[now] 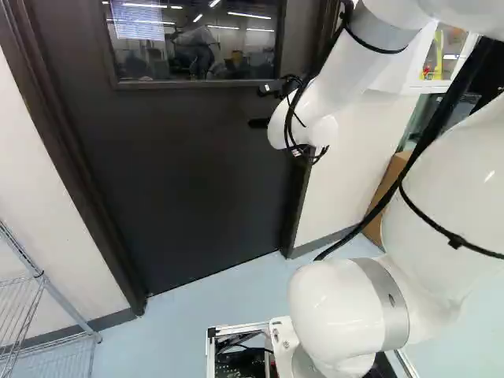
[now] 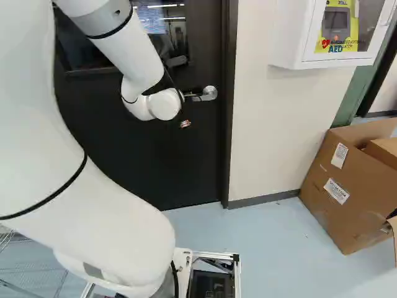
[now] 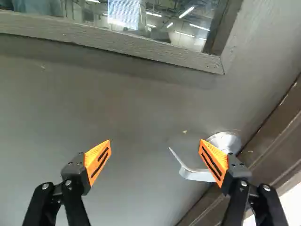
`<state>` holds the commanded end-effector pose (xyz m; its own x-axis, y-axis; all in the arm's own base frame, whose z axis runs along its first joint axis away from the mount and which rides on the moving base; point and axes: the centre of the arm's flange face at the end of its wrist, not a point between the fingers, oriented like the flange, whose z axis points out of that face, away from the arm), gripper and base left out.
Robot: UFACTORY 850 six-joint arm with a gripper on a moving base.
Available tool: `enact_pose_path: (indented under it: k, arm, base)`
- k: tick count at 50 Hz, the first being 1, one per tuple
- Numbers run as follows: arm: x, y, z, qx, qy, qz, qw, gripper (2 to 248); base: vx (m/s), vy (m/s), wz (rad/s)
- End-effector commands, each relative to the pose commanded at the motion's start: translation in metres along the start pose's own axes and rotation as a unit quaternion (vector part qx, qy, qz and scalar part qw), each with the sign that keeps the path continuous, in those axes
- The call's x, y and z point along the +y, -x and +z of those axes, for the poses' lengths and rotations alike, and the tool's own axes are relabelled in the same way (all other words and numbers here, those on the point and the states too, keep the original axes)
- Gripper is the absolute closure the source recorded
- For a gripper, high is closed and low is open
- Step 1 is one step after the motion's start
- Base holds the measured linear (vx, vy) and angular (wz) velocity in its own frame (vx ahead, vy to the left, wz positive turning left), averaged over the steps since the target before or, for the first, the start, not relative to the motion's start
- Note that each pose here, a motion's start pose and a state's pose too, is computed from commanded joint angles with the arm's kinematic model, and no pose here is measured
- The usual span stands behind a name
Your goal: Open the door and move inside
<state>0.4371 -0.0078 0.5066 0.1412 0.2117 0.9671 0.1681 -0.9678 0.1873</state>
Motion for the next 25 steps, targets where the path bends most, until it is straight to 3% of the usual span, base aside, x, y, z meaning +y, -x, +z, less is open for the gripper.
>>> enact_pose_path:
  k: [25]
  arm:
    - [-0.004, 0.024, 0.007, -0.027, -0.006, 0.005, 0.9996, 3]
  base:
    - [0.0, 0.0, 0.0]
